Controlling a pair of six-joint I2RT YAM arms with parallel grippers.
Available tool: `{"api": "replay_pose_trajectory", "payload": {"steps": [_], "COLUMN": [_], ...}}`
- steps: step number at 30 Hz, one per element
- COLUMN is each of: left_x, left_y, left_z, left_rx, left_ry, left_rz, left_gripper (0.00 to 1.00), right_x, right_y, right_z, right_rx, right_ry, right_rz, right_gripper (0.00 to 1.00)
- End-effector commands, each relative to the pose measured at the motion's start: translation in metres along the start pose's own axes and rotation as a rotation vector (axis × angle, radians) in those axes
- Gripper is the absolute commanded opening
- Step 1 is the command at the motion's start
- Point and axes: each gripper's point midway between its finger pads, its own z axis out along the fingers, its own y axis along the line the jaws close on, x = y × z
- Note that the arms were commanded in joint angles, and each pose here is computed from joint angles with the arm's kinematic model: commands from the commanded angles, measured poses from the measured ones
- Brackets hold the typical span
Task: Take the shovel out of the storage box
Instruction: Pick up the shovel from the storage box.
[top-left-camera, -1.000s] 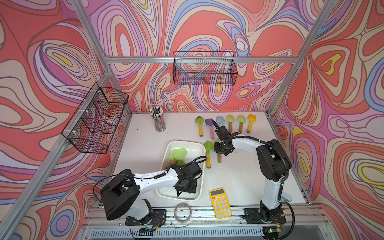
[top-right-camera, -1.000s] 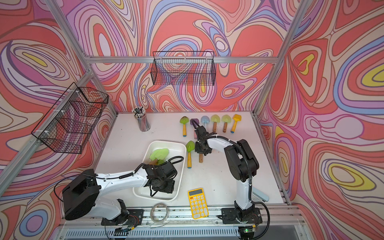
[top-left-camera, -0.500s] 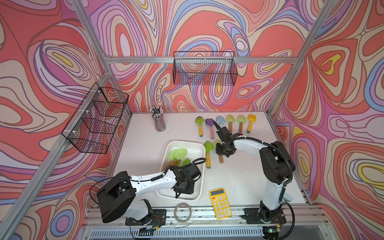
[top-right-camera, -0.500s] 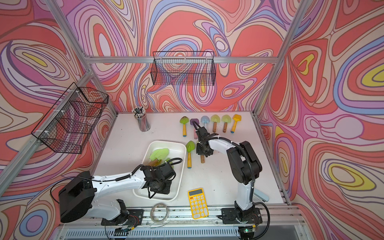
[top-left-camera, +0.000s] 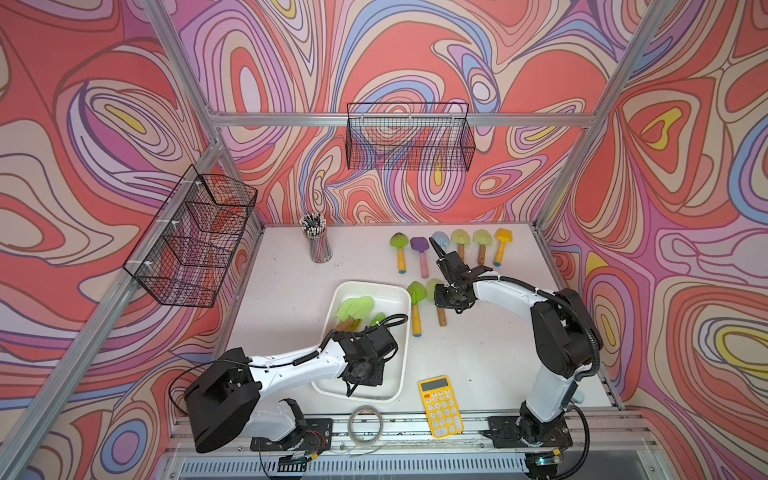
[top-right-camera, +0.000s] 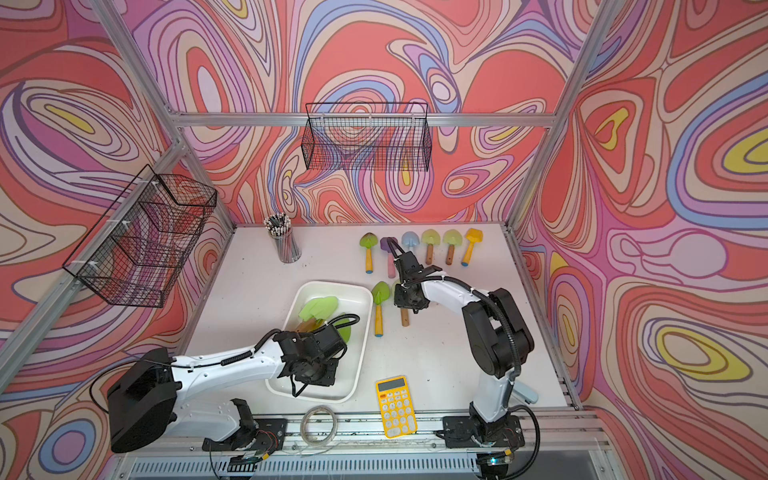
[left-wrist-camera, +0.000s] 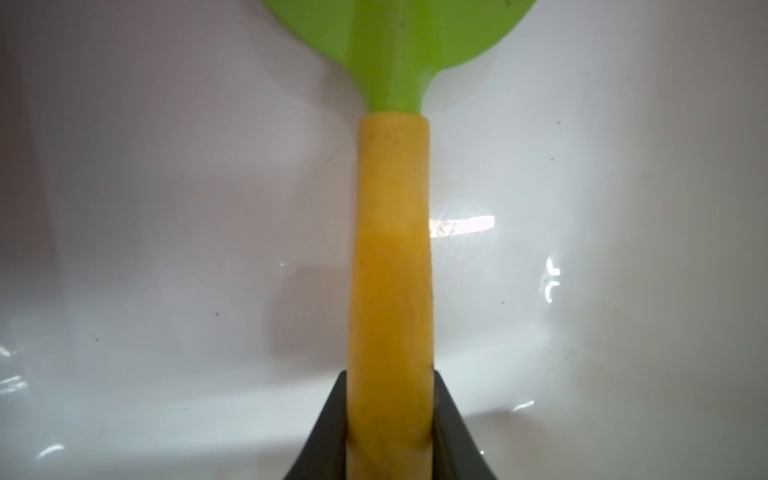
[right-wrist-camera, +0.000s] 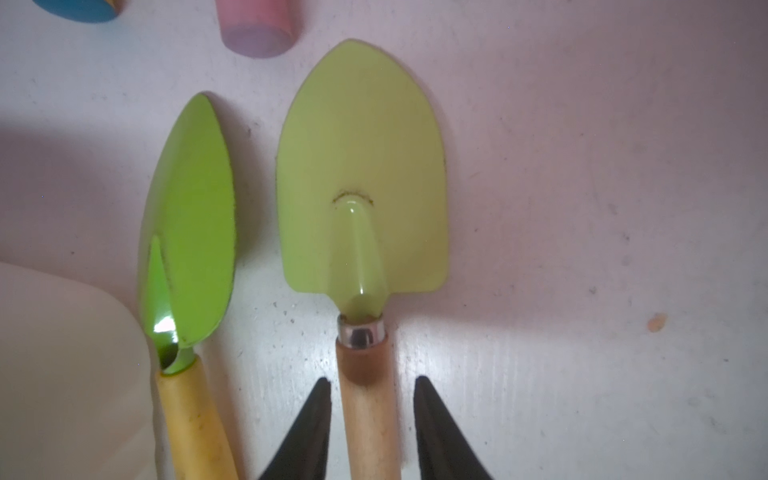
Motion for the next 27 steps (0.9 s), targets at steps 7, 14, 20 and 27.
{"api": "replay_pose_trajectory", "payload": {"steps": [7, 14, 20, 27], "left_x": [-0.066, -0.1, -0.122, -0.134], "left_y": [-0.012, -0.049, -0.074, -0.085], "left_z": [-0.059, -0.098, -0.133, -0.156], "left_rx": [0.201, 0.53, 0.835, 0.998], "left_ry": [-0.183, -0.265, -0.346, -0.364], "left_rz": [-0.025, -0.016, -0.033, -0.041], "left_gripper": [0.0, 0.0, 0.0, 0.0], "right_x": [-0.025, -0.038, -0.04, -0.03], "right_y": [0.029, 0.082, 0.13, 0.154], "right_z": [-0.049, -0.092, -0.128, -0.155], "right_rx": [-0.151, -0.468, -0.777, -0.999], "right_ry": [-0.135, -0.218, -0.196, -0.193], "right_rz": [-0.012, -0.055, -0.077, -0.131], "right_gripper": [0.36, 0.36, 0.35, 0.36]}}
